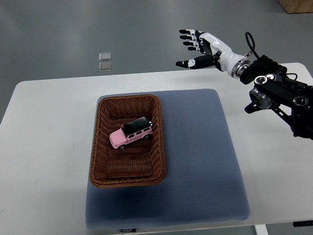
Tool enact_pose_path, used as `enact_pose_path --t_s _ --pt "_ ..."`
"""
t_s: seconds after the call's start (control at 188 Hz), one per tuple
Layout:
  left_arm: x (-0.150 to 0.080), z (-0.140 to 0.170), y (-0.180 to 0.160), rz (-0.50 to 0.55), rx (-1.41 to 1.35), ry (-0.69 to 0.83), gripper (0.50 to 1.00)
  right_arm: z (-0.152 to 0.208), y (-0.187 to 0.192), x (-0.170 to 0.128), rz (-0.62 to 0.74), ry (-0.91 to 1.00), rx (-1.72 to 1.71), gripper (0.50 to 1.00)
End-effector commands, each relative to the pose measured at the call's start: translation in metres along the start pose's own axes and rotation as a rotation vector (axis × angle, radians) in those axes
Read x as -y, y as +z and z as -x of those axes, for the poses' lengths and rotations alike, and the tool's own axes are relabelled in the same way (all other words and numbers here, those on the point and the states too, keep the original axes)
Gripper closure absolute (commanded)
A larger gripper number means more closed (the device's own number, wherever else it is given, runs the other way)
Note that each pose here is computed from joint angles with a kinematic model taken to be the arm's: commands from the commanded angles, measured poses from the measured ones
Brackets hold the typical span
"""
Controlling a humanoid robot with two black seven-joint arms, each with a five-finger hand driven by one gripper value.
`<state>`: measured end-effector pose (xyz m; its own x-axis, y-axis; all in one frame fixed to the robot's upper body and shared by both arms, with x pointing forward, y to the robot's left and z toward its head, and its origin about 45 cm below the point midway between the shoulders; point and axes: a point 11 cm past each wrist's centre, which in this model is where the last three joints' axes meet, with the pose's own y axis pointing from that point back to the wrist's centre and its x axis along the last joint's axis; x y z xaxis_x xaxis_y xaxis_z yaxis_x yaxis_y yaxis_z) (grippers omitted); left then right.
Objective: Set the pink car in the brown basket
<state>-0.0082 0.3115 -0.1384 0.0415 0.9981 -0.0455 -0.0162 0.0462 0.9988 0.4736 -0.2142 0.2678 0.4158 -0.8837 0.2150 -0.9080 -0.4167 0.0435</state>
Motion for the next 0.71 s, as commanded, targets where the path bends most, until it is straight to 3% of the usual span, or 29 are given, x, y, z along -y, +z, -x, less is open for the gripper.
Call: enact_pose_path --t_s 0.0,0.319,0.706 --pt "0.0 0.0 0.0 0.0 0.0 0.0 0.5 -0.018 0.009 -0.01 -0.024 0.098 0.161 0.591" --pt "0.0 0.001 0.0 -0.002 0.0 -0.003 0.5 -0.031 0.047 -0.032 -0.059 0.291 0.7 0.591" --pt "0.0 0.001 0.0 -0.002 0.0 -0.003 0.5 -0.019 0.081 -0.049 -0.071 0.257 0.99 0.591"
